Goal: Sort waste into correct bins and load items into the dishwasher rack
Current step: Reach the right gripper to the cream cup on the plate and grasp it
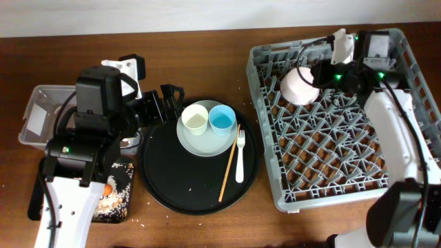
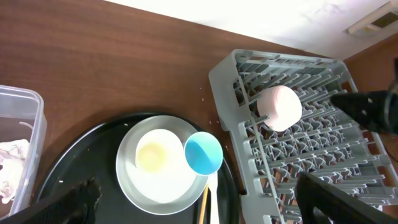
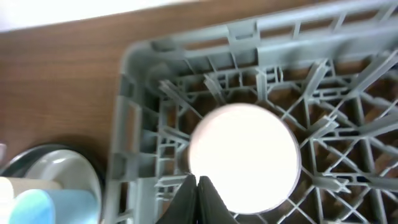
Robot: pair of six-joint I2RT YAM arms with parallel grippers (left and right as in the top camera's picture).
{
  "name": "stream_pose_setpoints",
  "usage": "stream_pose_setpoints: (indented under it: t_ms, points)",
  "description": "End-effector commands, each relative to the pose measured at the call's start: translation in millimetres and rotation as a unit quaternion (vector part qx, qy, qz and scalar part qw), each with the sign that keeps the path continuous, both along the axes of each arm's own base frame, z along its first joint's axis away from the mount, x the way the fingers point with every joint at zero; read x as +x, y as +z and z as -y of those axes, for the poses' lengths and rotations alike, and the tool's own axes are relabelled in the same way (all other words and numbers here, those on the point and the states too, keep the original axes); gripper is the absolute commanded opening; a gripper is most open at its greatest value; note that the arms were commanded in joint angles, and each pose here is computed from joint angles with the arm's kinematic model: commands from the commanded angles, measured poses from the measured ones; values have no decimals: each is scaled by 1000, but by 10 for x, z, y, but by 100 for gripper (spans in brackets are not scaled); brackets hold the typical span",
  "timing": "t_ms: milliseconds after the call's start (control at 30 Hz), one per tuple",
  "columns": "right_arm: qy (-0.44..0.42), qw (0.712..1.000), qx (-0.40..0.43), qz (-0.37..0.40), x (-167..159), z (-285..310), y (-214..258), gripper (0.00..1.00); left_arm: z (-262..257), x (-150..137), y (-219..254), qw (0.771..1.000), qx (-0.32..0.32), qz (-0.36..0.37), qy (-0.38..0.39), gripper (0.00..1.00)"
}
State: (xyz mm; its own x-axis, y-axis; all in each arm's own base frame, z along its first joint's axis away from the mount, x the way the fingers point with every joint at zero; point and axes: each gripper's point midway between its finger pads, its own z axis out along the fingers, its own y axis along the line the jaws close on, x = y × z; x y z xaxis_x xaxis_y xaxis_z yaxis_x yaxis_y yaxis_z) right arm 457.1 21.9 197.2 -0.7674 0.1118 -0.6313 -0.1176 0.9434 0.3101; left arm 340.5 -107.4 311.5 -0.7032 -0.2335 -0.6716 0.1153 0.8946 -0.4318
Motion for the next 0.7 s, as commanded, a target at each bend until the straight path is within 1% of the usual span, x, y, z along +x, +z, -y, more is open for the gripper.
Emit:
stream_pose_setpoints:
  t_ms: [0,33,67,100,133,167,200,233,300,367,500,600,667]
  points:
    - [31,999,11,-15,-214,-314,128,16,-27,-2,82,1000,4,14,1,99]
    - [26,998,34,-40,-290,-489,96,23,-27,-2,82,1000,4,14,1,99]
    - [66,996,36,-55,-408,-837,65,30,-27,-2,82,1000,4,14,1,99]
    - [105,993,21,-55,-513,-1203,48,40,-27,-2,82,1000,4,14,1,99]
    - [119,991,-5,-54,-572,-1375,13,40,-27,-2,82,1000,4,14,1,99]
    - [128,990,-17,-54,-611,-1477,-15,38,-27,-2,82,1000,4,14,1,99]
    - [156,986,-23,-57,-692,-1712,-72,36,-27,-2,82,1000,4,14,1,99]
    - [168,983,-43,-59,-728,-1863,-171,36,-27,-2,82,1000,4,14,1,99]
    - [163,981,-80,-67,-720,-1903,-335,36,-27,-2,82,1000,4,14,1,99]
    - [176,976,-88,-89,-741,-2017,-560,37,-27,-2,82,1000,4,14,1,99]
    - [178,970,-100,-129,-691,-2046,-997,41,-27,-2,81,1000,4,13,1,99]
    - [178,967,-106,-148,-691,-2047,-1188,41,-27,-2,81,1000,4,13,1,99]
    - [178,967,-105,-147,-678,-2055,-1203,41,-27,-2,81,1000,4,13,1,99]
